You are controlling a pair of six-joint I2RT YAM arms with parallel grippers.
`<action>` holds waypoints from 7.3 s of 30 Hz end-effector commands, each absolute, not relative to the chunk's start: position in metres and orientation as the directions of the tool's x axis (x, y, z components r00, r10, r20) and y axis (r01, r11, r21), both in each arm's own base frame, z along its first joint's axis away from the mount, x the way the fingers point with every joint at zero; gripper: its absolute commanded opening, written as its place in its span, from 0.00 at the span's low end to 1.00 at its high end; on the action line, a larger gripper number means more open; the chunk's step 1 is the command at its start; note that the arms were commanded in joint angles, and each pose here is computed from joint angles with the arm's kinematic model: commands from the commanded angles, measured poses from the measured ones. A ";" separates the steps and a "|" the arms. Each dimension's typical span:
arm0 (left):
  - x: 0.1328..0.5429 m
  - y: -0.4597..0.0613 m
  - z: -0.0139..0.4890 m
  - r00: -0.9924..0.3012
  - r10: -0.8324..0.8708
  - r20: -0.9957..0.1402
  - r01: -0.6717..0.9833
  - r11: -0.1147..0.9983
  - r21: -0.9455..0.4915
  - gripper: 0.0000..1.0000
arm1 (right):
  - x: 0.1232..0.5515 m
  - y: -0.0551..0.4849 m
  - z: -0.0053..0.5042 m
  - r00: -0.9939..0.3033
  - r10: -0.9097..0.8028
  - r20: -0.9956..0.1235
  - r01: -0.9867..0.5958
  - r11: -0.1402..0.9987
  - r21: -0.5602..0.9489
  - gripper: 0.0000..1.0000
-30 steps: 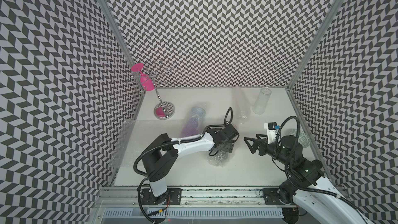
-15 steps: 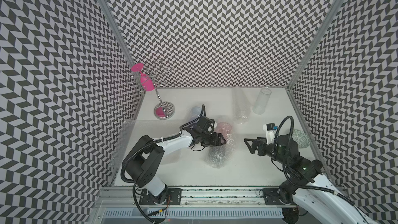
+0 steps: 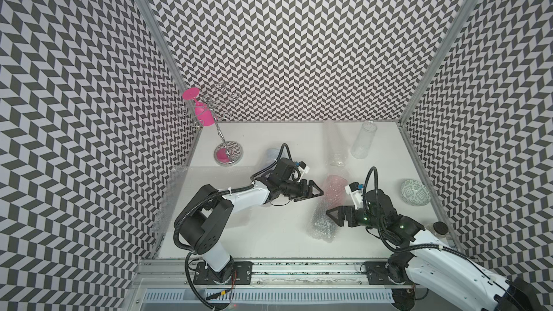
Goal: Unwrap the vase from the bubble wrap
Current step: Adjust the bubble wrap at the center of the board, then unwrap the bubble wrap at the center of the board.
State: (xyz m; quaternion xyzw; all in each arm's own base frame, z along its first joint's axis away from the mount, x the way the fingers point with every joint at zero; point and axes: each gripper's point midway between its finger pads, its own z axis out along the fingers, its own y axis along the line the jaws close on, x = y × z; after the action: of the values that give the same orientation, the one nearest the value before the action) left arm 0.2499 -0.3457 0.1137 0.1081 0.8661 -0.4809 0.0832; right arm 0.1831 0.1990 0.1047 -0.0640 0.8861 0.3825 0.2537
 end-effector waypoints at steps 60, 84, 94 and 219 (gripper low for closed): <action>0.272 -0.266 0.071 -0.844 0.301 -0.444 0.402 0.903 -0.151 0.74 | 0.185 0.179 0.132 -0.785 0.263 -0.561 -0.258 0.684 0.682 1.00; 0.260 -0.224 0.020 -0.908 0.274 -0.317 0.355 0.905 -0.234 0.47 | 0.195 0.292 0.113 -0.820 -0.052 -0.569 -0.497 0.558 0.665 0.96; 0.245 -0.233 0.011 -0.926 0.262 -0.273 0.344 0.884 -0.317 0.43 | 0.196 0.306 0.103 -0.817 -0.102 -0.568 -0.519 0.560 0.645 0.95; 0.185 -0.236 0.182 -0.774 0.132 -0.620 0.435 0.821 -0.369 0.71 | 0.168 0.244 0.127 -0.795 -0.057 -0.604 -0.431 0.754 0.496 0.68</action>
State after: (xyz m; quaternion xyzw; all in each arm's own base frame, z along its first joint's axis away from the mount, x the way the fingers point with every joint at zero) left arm 0.1734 -0.2411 0.1715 0.1520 0.9102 -0.2589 0.2854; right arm 0.1601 0.2406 0.1052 -0.1431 0.9002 0.3148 0.2648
